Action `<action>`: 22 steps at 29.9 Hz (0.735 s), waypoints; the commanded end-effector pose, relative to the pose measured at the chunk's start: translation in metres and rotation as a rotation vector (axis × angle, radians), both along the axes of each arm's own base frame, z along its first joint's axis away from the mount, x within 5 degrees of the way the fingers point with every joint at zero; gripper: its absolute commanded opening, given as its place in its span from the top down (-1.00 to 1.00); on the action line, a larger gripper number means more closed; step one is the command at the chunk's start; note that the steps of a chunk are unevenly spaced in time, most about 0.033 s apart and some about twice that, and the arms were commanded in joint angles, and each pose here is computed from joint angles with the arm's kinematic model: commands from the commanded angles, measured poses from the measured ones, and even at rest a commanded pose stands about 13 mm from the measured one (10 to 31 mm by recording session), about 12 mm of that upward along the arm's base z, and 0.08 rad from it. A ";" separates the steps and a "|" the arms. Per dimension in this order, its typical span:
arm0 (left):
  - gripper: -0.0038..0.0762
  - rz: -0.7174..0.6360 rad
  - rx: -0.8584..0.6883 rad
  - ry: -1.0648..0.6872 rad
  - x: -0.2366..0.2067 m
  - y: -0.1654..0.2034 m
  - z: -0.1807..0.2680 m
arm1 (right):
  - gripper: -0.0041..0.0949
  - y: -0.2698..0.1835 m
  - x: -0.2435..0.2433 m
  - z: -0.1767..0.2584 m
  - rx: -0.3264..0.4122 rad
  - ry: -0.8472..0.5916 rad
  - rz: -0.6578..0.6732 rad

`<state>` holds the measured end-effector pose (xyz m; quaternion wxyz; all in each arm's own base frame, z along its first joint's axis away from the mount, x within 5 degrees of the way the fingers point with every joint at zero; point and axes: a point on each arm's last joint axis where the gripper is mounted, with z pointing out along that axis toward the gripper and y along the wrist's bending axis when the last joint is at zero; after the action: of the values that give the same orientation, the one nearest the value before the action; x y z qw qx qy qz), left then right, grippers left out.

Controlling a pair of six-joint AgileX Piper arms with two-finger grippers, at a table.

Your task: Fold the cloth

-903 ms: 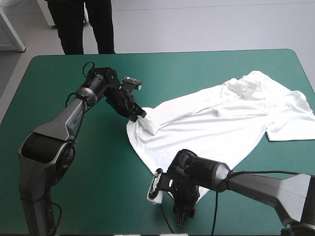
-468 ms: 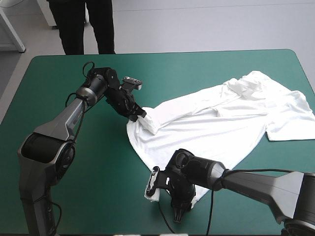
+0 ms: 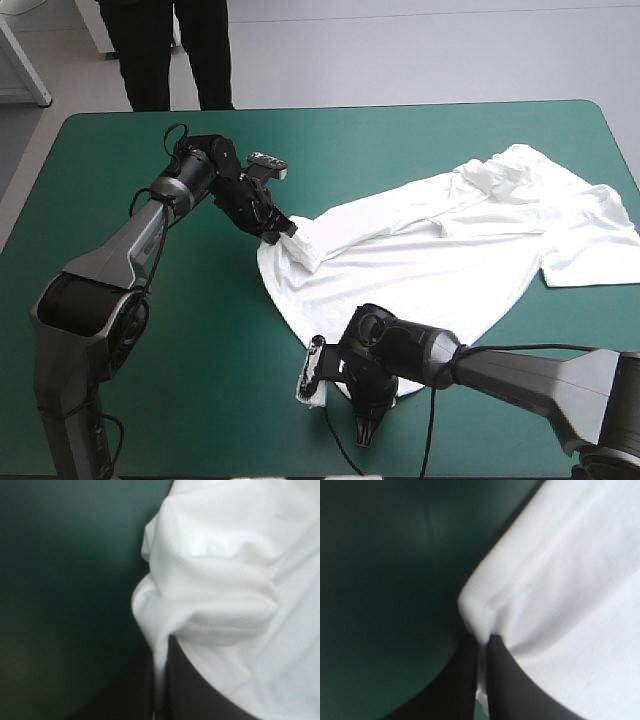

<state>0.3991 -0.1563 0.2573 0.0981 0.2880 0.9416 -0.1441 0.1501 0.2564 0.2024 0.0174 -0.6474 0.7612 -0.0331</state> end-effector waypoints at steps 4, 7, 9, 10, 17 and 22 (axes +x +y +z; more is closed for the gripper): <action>0.96 -0.011 -0.066 -0.109 -0.030 0.006 0.073 | 0.95 -0.011 0.010 0.009 -0.157 -0.092 -0.018; 0.96 -0.006 -0.059 -0.190 -0.045 0.014 0.102 | 0.95 -0.023 0.020 0.054 -0.138 -0.246 -0.081; 0.96 0.008 -0.043 -0.250 -0.057 0.021 0.122 | 0.95 -0.034 0.026 0.087 -0.044 -0.335 -0.161; 0.96 0.016 -0.039 -0.284 -0.065 0.025 0.133 | 0.95 -0.044 0.031 0.106 0.015 -0.376 -0.217; 0.96 0.030 -0.112 -0.536 -0.136 0.050 0.216 | 0.95 -0.119 0.025 0.237 0.404 -0.651 -0.469; 0.96 0.046 -0.242 -0.853 -0.199 0.069 0.295 | 0.95 -0.173 -0.011 0.327 0.659 -0.910 -0.542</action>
<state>0.2498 -0.1008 0.4966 0.4092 0.2962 0.8565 -0.1063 0.1637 0.1223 0.4760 0.4342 -0.3703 0.8183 -0.0692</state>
